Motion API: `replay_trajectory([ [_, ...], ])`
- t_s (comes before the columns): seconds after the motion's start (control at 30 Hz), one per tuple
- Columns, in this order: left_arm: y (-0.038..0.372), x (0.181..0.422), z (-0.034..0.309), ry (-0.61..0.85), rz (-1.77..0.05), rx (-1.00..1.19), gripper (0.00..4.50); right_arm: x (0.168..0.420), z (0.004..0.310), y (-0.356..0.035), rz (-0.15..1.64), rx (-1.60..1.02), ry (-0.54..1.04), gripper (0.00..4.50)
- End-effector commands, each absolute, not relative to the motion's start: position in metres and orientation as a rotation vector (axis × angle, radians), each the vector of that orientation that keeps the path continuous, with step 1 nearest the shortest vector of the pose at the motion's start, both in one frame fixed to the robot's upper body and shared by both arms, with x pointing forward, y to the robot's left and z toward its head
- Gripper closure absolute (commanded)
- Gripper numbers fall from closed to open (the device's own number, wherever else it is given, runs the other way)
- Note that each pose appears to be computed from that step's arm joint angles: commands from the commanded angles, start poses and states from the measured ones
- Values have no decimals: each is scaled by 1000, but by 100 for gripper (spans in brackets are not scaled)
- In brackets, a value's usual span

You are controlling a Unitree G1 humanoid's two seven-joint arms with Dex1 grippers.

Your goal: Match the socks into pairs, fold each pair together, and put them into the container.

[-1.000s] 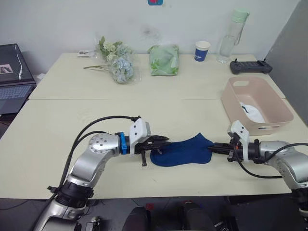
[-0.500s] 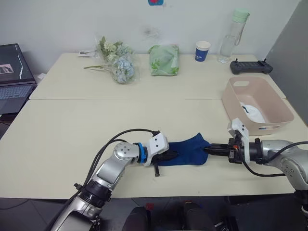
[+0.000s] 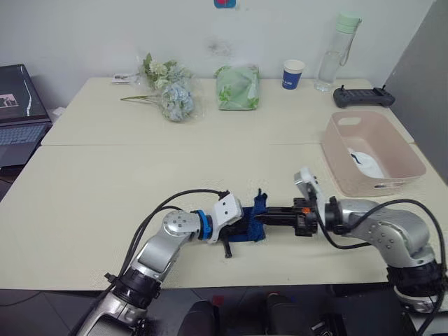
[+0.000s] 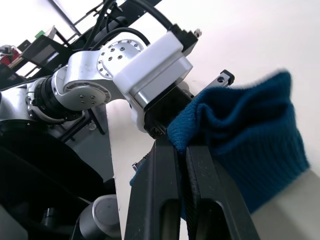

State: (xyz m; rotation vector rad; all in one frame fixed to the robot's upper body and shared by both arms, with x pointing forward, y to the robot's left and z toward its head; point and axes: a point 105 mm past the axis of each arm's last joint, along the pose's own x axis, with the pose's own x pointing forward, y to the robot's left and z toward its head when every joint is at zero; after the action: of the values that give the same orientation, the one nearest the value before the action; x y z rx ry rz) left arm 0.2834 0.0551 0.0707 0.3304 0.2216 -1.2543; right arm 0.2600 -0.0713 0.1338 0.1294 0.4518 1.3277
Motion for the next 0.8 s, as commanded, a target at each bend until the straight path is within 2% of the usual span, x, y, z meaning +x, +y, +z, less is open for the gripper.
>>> replay_trajectory([
  [0.03, 78, 281, 108, 152, -1206, 311, 448, 263, 133, -62, 1361, 98, 428, 450],
  [0.13, 107, 272, 129, 181, -1175, 344, 448, 264, 128, -53, 1395, 76, 442, 450],
  [0.23, 133, 276, 154, 172, -1078, 373, 448, 267, 122, -44, 1422, 51, 456, 450],
  [0.37, 145, 277, 163, 166, -1024, 386, 448, 270, 117, -31, 1451, 35, 458, 450],
  [0.47, 140, 273, 166, 151, -1041, 351, 450, 274, 119, -28, 1455, 47, 449, 363],
  [0.5, 137, 271, 170, 141, -1046, 337, 450, 274, 124, -32, 1457, 50, 443, 363],
  [0.53, 134, 270, 174, 130, -1058, 330, 450, 273, 129, -36, 1463, 59, 437, 322],
  [0.63, 123, 266, 182, 111, -1100, 322, 450, 273, 142, -44, 1453, 73, 414, 247],
  [0.73, 115, 264, 175, 134, -1146, 357, 450, 277, 155, -55, 1408, 100, 394, 138],
  [0.8, 113, 262, 159, 177, -1170, 404, 450, 278, 157, -66, 1368, 105, 400, 138],
])
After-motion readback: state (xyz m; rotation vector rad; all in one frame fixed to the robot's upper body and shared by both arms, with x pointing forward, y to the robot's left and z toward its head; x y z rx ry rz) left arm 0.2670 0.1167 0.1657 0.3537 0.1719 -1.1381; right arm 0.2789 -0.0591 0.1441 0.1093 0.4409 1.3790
